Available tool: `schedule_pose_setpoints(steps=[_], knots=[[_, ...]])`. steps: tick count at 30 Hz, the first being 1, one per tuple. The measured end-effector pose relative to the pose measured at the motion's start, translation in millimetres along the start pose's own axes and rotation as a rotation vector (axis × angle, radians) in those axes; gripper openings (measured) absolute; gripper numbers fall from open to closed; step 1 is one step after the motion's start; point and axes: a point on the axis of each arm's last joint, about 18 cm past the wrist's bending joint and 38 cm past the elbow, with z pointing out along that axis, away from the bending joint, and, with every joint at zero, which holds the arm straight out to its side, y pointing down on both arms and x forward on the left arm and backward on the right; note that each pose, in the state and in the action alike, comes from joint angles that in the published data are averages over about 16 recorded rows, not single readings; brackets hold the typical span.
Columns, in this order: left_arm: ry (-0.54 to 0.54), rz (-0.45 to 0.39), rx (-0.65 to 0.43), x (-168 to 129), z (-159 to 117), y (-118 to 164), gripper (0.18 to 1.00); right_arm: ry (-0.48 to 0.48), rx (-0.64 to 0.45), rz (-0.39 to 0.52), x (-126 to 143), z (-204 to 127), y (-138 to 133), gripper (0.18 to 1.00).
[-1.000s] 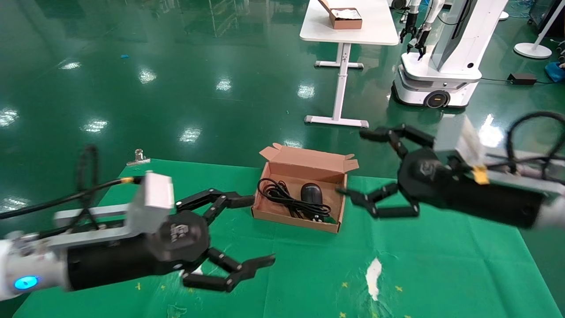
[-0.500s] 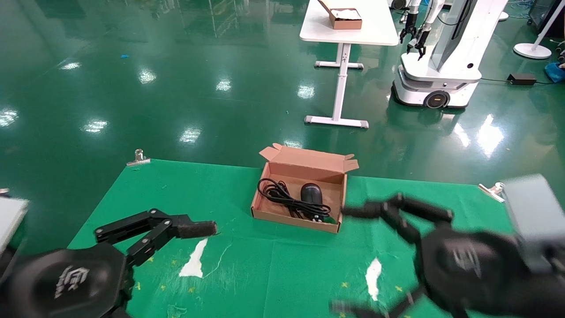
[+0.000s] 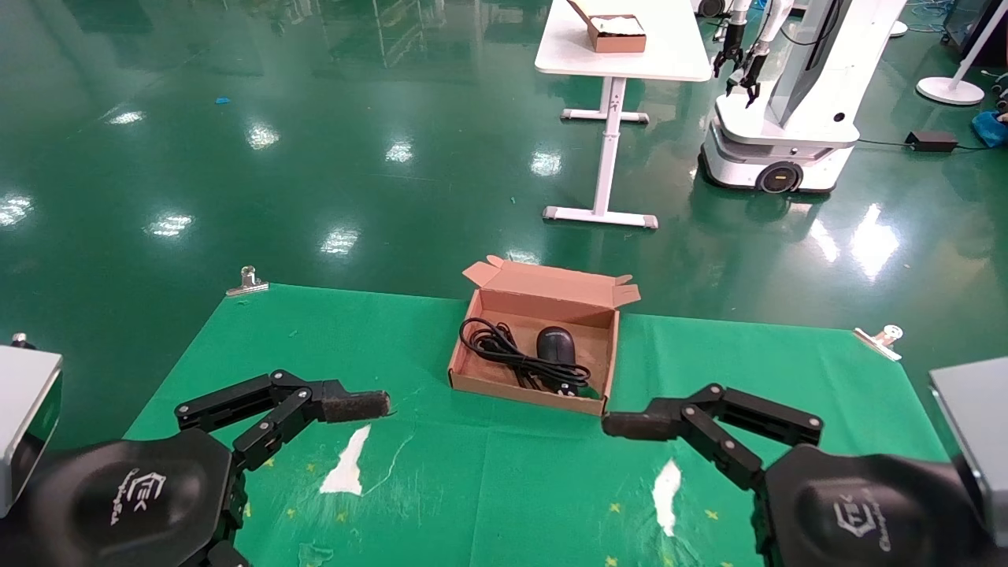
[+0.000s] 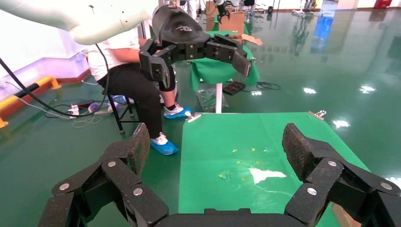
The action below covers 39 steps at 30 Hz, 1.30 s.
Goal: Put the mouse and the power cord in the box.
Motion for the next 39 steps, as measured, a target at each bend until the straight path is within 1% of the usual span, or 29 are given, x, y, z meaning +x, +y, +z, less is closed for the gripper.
schedule_pose_setpoints(steps=[15, 39], knots=[[-0.005, -0.003, -0.003, -2.0, 1.4, 1.8, 1.0, 0.023, -0.002, -0.006, 7.6, 0.4, 1.6, 1.001], [-0.008, -0.004, -0.004, -2.9, 1.9, 2.5, 1.0, 0.031, -0.003, -0.007, 10.2, 0.6, 2.2, 1.001]])
